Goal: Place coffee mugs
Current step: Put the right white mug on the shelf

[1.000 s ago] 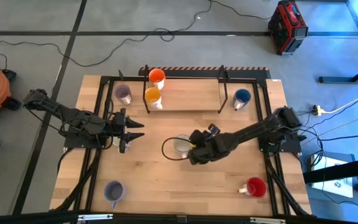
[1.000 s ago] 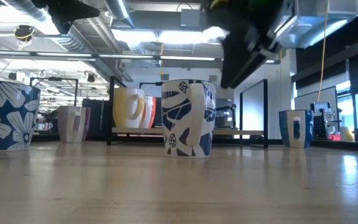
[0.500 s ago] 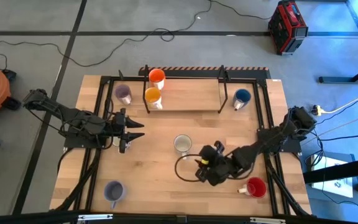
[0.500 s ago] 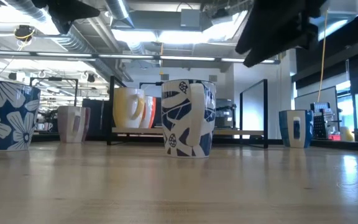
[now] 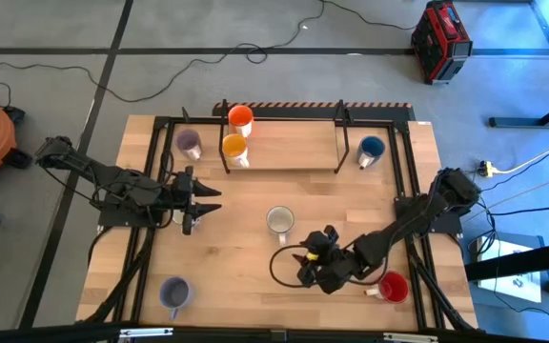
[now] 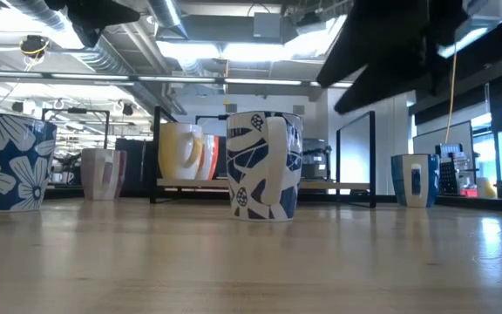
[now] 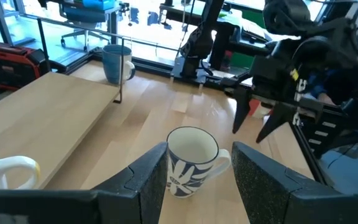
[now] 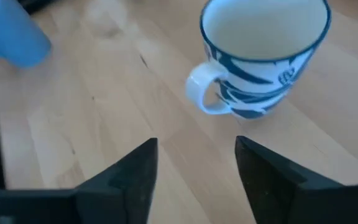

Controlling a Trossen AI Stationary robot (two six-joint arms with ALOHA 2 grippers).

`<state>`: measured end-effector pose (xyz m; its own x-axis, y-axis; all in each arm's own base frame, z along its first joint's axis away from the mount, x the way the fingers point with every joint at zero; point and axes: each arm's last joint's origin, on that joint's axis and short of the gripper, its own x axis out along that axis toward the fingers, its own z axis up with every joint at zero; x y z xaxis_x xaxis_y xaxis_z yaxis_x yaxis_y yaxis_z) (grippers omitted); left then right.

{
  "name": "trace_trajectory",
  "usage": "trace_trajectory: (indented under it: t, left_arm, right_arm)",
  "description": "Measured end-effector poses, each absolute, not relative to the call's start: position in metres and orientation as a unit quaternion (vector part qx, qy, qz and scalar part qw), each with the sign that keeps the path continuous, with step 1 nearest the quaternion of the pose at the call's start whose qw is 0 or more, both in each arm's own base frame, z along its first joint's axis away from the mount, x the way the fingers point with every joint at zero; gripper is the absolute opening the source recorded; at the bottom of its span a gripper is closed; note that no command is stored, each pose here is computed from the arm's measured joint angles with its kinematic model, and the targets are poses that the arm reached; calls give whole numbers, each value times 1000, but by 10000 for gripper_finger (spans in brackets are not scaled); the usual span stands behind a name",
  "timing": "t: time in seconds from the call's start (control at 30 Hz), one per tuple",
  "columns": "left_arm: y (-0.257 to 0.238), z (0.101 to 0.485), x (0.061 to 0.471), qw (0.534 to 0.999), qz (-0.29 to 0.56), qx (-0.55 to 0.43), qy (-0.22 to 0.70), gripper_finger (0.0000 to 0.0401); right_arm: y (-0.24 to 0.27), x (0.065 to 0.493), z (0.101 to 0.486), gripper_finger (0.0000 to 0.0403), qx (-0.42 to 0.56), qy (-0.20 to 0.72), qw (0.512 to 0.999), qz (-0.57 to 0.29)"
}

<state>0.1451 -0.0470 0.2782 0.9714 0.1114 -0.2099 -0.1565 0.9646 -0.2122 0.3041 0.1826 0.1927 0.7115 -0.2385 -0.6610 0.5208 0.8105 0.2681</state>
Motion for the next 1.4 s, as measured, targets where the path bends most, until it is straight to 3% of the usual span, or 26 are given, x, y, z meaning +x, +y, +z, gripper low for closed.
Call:
trace_trajectory:
  t: [0.2, 0.5, 0.93, 1.4]
  left_arm:
    - [-47, 278, 145, 986, 67, -114, 100, 172]
    - [-48, 278, 145, 987, 43, -113, 107, 172]
    - [-48, 277, 145, 987, 43, -110, 110, 172]
    - [-48, 277, 145, 988, 42, -97, 112, 172]
  right_arm:
    - [193, 315, 171, 235, 217, 273, 906, -242]
    - [200, 337, 152, 214, 147, 225, 916, -296]
    - [192, 354, 135, 182, 165, 189, 903, -349]
    - [182, 351, 131, 181, 184, 194, 884, -383]
